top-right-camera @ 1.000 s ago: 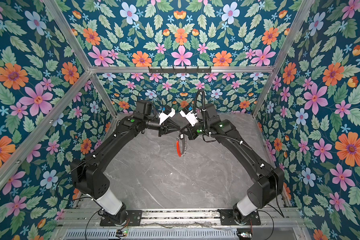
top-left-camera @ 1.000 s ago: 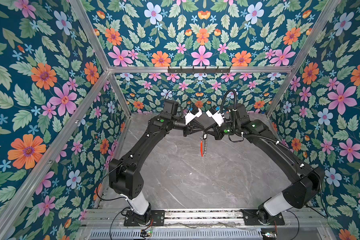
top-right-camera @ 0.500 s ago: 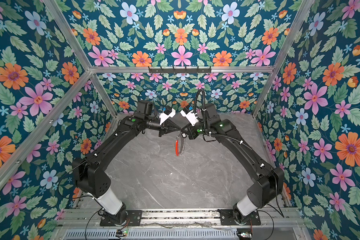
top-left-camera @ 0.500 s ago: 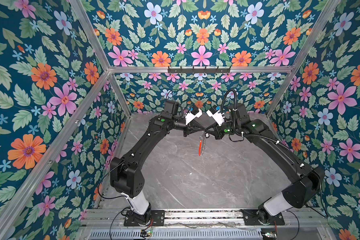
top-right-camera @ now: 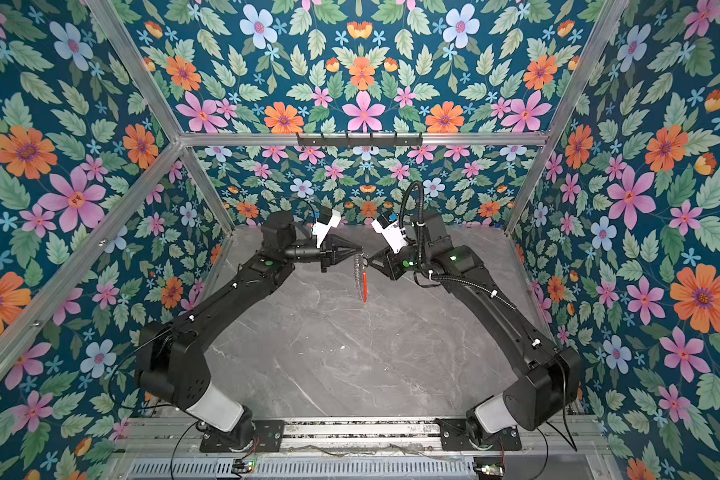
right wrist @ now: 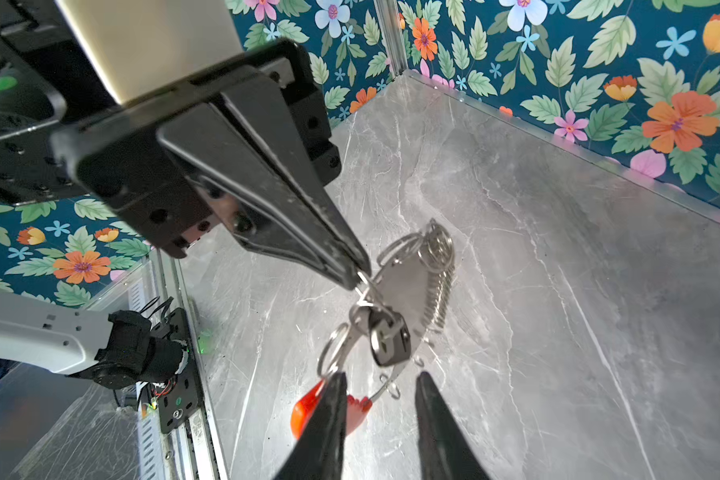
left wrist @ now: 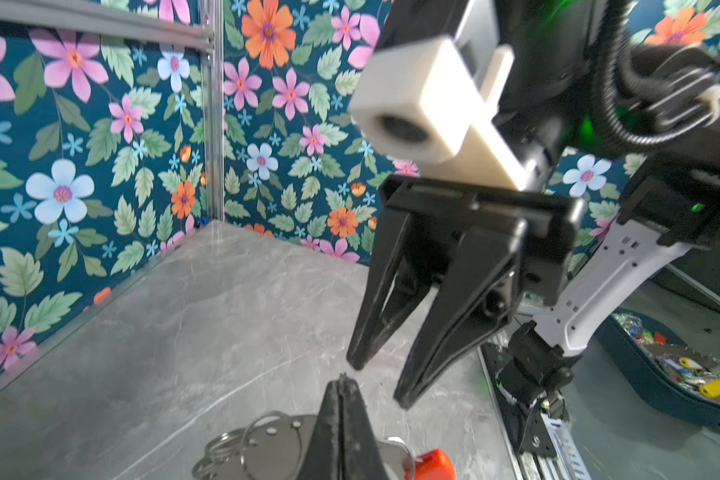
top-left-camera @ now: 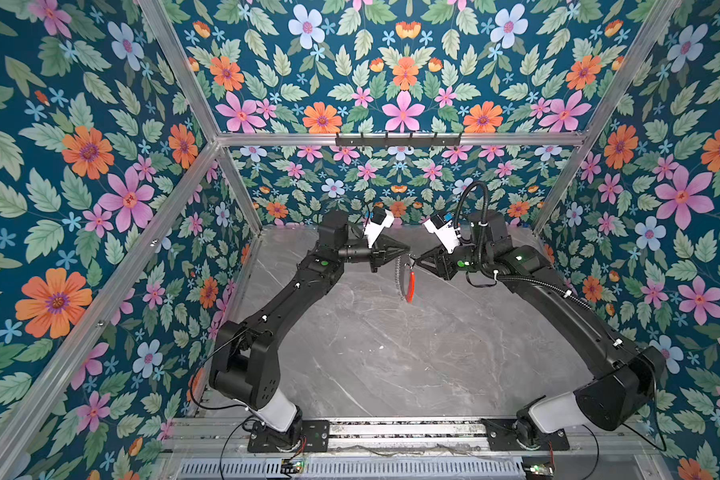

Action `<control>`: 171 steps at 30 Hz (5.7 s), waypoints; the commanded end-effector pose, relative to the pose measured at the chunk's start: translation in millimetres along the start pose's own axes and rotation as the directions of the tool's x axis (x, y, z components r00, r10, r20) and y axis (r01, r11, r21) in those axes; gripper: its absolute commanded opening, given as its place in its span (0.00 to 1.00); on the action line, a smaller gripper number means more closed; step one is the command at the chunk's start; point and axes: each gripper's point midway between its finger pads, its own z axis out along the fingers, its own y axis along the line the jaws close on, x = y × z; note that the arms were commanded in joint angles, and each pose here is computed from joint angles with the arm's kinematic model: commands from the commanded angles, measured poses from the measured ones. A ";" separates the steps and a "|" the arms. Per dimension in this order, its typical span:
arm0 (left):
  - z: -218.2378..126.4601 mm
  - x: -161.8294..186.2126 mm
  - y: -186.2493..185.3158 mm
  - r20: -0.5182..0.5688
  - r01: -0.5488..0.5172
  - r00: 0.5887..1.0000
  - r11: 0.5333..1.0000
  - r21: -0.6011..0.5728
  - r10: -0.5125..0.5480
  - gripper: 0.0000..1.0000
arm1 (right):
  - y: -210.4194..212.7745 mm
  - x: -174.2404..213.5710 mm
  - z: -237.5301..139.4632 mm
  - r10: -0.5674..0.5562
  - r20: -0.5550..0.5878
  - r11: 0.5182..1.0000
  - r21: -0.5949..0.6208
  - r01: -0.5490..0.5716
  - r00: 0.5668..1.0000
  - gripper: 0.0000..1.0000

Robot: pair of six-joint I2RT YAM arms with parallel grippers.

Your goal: Put the keys on the keyring

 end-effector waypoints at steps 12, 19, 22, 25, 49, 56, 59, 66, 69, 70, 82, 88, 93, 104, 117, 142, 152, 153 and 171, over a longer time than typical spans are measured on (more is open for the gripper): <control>-6.5 -51.8 -20.0 0.156 -0.065 0.986 0.996 0.055 0.056 0.00 | 12.0 -26.4 -1.2 -0.058 0.058 0.997 -0.042 0.060 0.997 0.36; -6.6 -56.6 -23.7 0.190 -0.056 0.981 0.994 0.091 0.038 0.00 | 15.0 -33.9 1.1 -0.069 0.063 0.996 -0.051 0.072 0.996 0.23; -9.2 -60.7 -27.8 0.229 -0.069 0.972 0.992 0.104 0.044 0.00 | 17.0 -32.7 4.5 -0.065 0.056 0.996 -0.063 0.069 0.996 0.11; -13.5 -65.7 -31.5 0.285 -0.097 0.956 0.990 0.101 0.064 0.00 | 20.1 -30.4 8.6 -0.063 0.047 0.995 -0.079 0.066 0.997 0.03; -19.5 -55.4 -37.5 0.446 -0.070 0.895 0.989 0.132 0.004 0.00 | 8.6 -19.5 -2.7 -0.010 0.052 0.999 -0.031 0.012 0.999 0.34; -18.9 -54.5 -38.9 0.439 -0.066 0.898 0.988 0.140 -0.002 0.00 | 14.2 -38.7 -38.7 0.022 0.169 0.996 -0.086 -0.008 0.985 0.35; -19.1 -55.9 -37.8 0.447 -0.060 0.895 0.988 0.141 -0.010 0.00 | 27.6 -49.9 -44.5 0.033 0.200 0.988 -0.153 -0.002 0.979 0.35; -19.8 -58.0 -39.8 0.457 -0.058 0.889 0.986 0.155 -0.020 0.00 | 41.7 -69.2 -49.5 0.056 0.250 0.971 -0.241 0.006 0.967 0.31; -19.4 -57.7 -40.6 0.455 -0.056 0.890 0.986 0.159 -0.023 0.00 | 42.9 -73.2 -47.6 0.068 0.252 0.965 -0.264 0.001 0.965 0.29; -19.3 -57.7 -40.5 0.455 -0.056 0.890 0.986 0.159 -0.023 0.00 | 43.4 -73.6 -46.5 0.071 0.251 0.963 -0.271 0.000 0.965 0.28; -16.5 -59.9 -41.7 0.457 -0.055 0.889 0.983 0.177 -0.032 0.00 | 43.2 -76.4 -41.9 0.089 0.247 0.955 -0.297 -0.012 0.965 0.24; -16.7 -60.0 -41.4 0.460 -0.053 0.887 0.983 0.177 -0.035 0.00 | 41.7 -73.1 -38.6 0.096 0.236 0.953 -0.302 -0.021 0.967 0.19; -15.6 -61.2 -41.1 0.460 -0.052 0.887 0.982 0.181 -0.038 0.00 | 42.0 -74.0 -38.4 0.099 0.238 0.951 -0.309 -0.021 0.966 0.14; -11.5 -58.4 -40.5 0.451 -0.043 0.891 0.979 0.197 -0.052 0.00 | 43.9 -79.9 -38.7 0.098 0.244 0.947 -0.322 -0.015 0.965 0.00; -14.9 25.2 -13.8 -0.127 -0.205 0.973 0.973 -0.107 0.191 0.30 | -6.1 -32.5 -32.3 -0.127 0.027 0.991 0.050 0.126 0.992 0.00; 5.8 3.3 -29.2 -0.152 -0.165 0.972 0.981 0.102 0.179 0.27 | 20.9 -15.5 -17.3 -0.261 -0.051 0.965 -0.021 0.260 0.964 0.00; 16.1 5.1 -28.6 -0.153 -0.150 0.974 0.981 0.125 0.169 0.26 | 24.6 -16.4 -14.7 -0.261 -0.048 0.965 -0.037 0.259 0.964 0.00; 16.9 4.6 -28.6 -0.152 -0.152 0.973 0.980 0.126 0.170 0.25 | 25.4 -16.9 -14.7 -0.262 -0.047 0.965 -0.038 0.260 0.964 0.00; 15.5 14.9 -27.2 -0.183 -0.134 0.971 0.985 0.111 0.153 0.22 | 27.7 -21.6 -16.8 -0.258 -0.021 0.966 -0.037 0.257 0.966 0.00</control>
